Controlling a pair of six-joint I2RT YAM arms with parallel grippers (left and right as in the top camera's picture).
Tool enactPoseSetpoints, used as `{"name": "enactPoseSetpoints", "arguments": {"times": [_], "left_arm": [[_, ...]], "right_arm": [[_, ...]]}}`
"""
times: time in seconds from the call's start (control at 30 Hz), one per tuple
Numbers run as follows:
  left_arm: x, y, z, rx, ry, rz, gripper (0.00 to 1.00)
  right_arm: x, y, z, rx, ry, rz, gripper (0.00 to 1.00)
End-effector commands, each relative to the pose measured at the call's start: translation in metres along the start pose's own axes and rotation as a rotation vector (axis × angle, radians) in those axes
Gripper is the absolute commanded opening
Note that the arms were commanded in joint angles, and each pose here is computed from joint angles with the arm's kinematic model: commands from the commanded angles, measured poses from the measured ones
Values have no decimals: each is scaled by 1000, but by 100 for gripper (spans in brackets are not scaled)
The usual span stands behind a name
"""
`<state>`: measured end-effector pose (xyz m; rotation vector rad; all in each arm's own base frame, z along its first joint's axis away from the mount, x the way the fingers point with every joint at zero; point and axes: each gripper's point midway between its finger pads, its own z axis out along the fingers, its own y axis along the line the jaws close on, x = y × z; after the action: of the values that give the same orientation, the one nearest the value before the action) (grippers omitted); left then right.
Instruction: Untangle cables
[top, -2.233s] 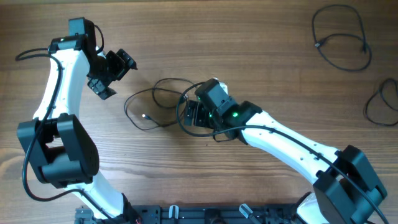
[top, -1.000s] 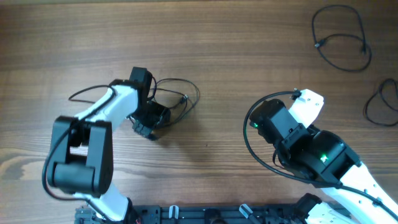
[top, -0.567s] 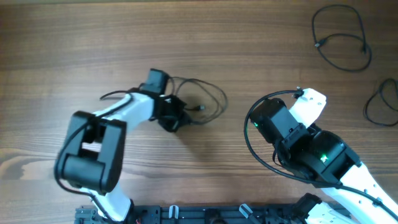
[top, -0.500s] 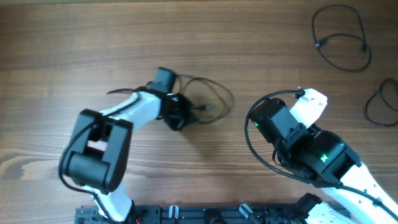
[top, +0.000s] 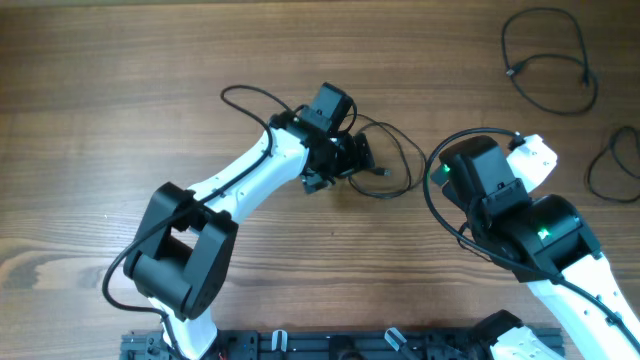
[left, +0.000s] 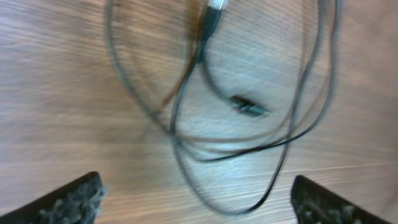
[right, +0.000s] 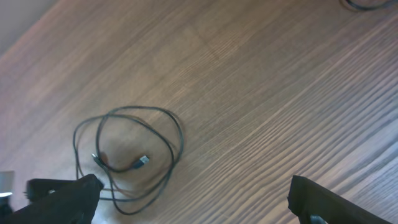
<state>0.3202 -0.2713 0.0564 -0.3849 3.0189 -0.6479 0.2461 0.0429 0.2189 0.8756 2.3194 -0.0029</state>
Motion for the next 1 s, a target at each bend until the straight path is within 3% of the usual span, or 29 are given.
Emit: {"name": "enactPoseSetpoints", "arguments": {"times": [0.0, 0.07, 0.13, 0.27, 0.33, 0.43, 0.5, 0.63, 0.9, 0.97], "left_arm": [[-33, 22, -30, -195, -130, 73, 100], [-49, 34, -56, -282, -186, 41, 100], [-66, 36, -81, -255, -211, -33, 100], [-102, 51, -136, -145, -281, -190, 100], [-118, 73, -169, -105, -333, -261, 100], [-124, 117, -208, -118, -378, -386, 100], [-121, 148, -225, -143, -379, -473, 100], [-115, 189, -238, -183, -359, -593, 100], [-114, 199, -241, -190, -358, -625, 100], [-114, 199, -241, -190, -358, -625, 100]], "right_arm": [[6, 15, 0, -67, 45, -222, 100], [25, 42, 7, -185, 125, -425, 100], [49, 66, 14, -304, 217, -581, 100], [88, 97, 37, -417, 372, -713, 100], [117, 115, 49, -502, 448, -842, 100], [150, 118, 79, -474, 518, -980, 96], [167, 116, 101, -428, 551, -1022, 84], [178, 104, 141, -300, 556, -1063, 75], [187, 114, 177, -295, 506, -1126, 73], [186, 121, 180, -321, 479, -1146, 61]]}}
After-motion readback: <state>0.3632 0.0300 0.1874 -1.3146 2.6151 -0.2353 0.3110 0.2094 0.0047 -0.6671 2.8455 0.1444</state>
